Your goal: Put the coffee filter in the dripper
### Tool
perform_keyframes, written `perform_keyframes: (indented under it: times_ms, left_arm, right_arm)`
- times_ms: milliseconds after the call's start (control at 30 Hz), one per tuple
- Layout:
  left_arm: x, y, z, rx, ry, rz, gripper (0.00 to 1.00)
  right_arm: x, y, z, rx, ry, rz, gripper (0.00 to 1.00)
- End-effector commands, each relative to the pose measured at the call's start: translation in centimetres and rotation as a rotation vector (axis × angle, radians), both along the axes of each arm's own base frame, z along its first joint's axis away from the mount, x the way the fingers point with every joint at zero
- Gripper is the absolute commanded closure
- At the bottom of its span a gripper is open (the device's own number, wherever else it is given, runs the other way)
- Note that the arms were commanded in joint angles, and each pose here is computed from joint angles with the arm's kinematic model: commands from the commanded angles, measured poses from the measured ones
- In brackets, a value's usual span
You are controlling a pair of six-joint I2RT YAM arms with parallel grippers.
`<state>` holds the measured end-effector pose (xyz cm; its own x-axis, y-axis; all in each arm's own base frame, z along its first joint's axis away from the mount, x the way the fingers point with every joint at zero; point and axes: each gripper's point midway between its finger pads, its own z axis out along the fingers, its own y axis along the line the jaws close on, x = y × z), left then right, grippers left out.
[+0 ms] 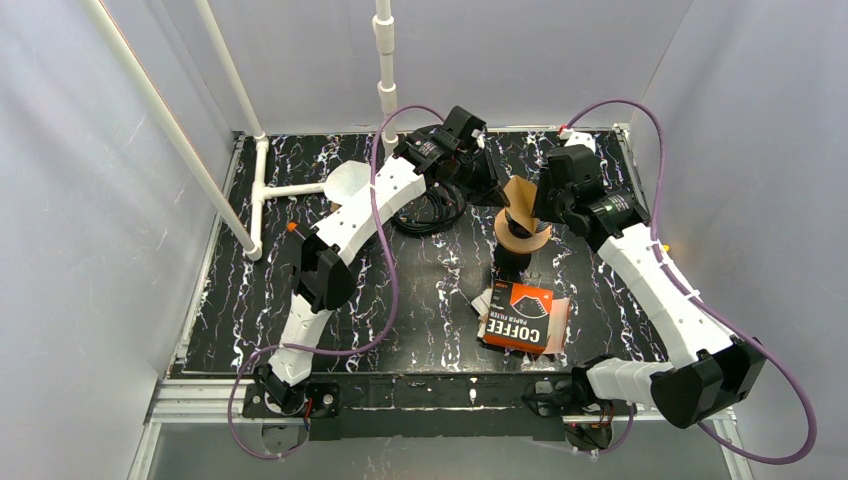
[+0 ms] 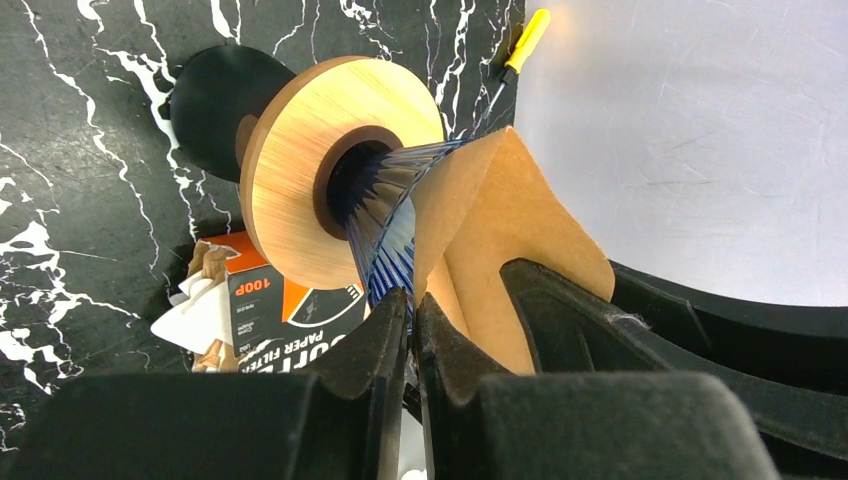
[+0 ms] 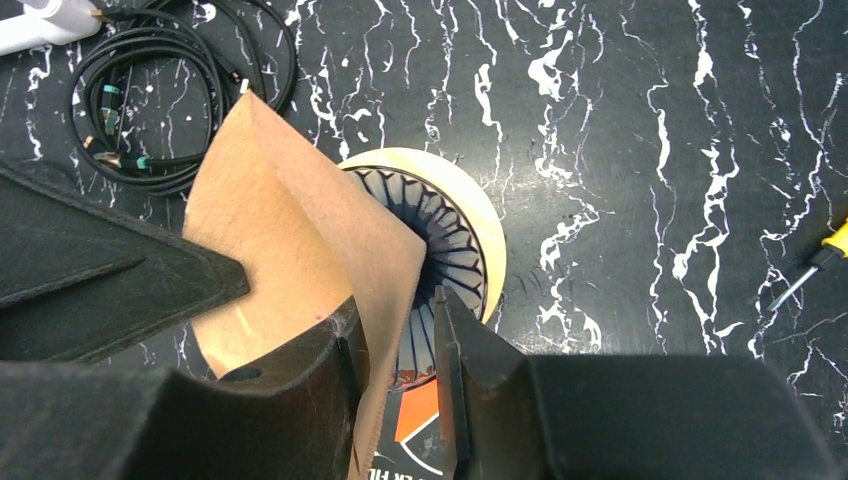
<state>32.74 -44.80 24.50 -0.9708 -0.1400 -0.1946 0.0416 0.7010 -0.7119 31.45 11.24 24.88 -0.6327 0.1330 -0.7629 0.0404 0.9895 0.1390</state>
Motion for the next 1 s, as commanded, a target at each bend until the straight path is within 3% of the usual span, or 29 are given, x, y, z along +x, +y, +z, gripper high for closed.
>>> perform_keyframes:
  times_ms: [0,300,967]
  left_arm:
    - [0.1,0.3,2.5,-0.016,-0.083,-0.015,0.94]
    - [0.3,0.9,3.2,0.007,-0.132,-0.016,0.98]
    - [-0.2,1.8,1.7,0.067,-0.099,-0.012,1.0]
  right_arm:
    - [0.9,-1.2,2.5,-0.007,-0.07,-0.057,0.64]
    - [1.0,-2.3,2.7,0.013,-0.068,-0.098,0.62]
    - [0.4,-4.4,-0.1,0.157,0.043,-0.168,0.54]
